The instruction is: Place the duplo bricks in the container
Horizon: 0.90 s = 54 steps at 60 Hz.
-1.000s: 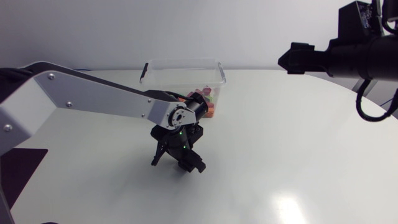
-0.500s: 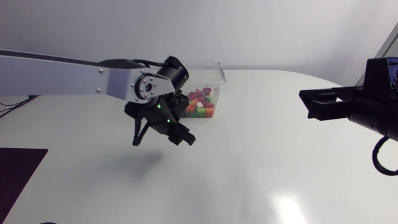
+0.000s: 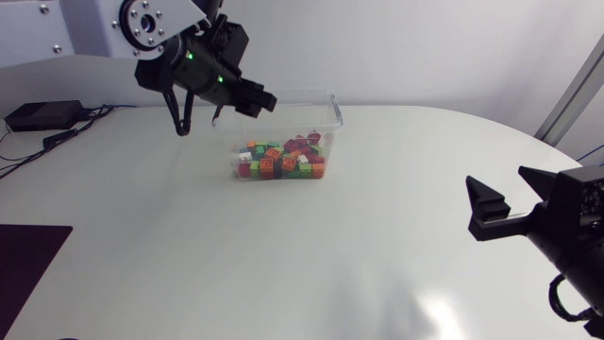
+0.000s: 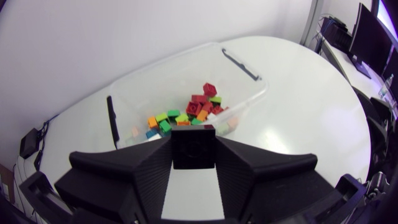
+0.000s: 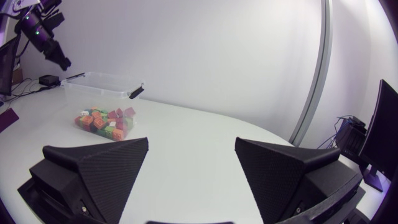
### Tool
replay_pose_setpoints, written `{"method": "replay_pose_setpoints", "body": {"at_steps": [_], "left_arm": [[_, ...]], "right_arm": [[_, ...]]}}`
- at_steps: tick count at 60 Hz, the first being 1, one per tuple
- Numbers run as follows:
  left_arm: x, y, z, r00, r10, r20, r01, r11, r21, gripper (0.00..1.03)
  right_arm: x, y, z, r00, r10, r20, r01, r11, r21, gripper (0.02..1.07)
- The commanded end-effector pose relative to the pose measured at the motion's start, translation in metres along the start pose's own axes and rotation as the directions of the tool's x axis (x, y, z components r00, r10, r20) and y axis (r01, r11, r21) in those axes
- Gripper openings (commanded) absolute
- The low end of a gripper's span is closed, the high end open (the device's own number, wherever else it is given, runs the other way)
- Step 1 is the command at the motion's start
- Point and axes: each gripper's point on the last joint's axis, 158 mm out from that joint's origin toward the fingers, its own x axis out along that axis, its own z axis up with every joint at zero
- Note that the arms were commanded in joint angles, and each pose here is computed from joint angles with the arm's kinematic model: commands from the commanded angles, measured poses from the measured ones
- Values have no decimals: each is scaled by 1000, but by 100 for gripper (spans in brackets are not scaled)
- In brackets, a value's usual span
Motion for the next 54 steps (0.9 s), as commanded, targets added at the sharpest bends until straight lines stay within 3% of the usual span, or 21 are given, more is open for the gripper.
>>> {"method": "replay_pose_setpoints", "body": {"at_steps": [1, 9, 28, 31, 34, 36, 45, 54], "left_arm": [[-3, 11, 25, 997, 24, 75, -24, 1000, -5, 38], [6, 22, 56, 984, 59, 170, -57, 998, -13, 38], [71, 43, 69, 978, 107, 179, -102, 994, -42, 41], [77, 48, 70, 975, 123, 187, -116, 992, -47, 52], [85, 58, 70, 970, 157, 186, -150, 987, -54, 91], [85, 61, 70, 967, 174, 185, -167, 985, -55, 100], [76, 71, 62, 964, 200, 174, -193, 980, -54, 99], [33, 83, 60, 945, 227, 236, -215, 974, -75, 99]], "right_arm": [[-2, -3, -10, 1000, -20, 19, 21, 999, -42, 103], [-5, -1, -24, 999, -22, 32, 24, 996, -81, 103], [-12, -5, -47, 997, -65, 51, 70, 993, -90, 103], [-13, -5, -49, 996, -69, 55, 74, 993, -91, 103], [-16, -7, -48, 994, -78, 73, 85, 992, -94, 103], [-18, -7, -46, 993, -80, 84, 88, 991, -97, 103], [-27, -9, -43, 990, -88, 111, 100, 989, -107, 103], [-28, -14, -49, 988, -112, 107, 123, 986, -109, 103]]}}
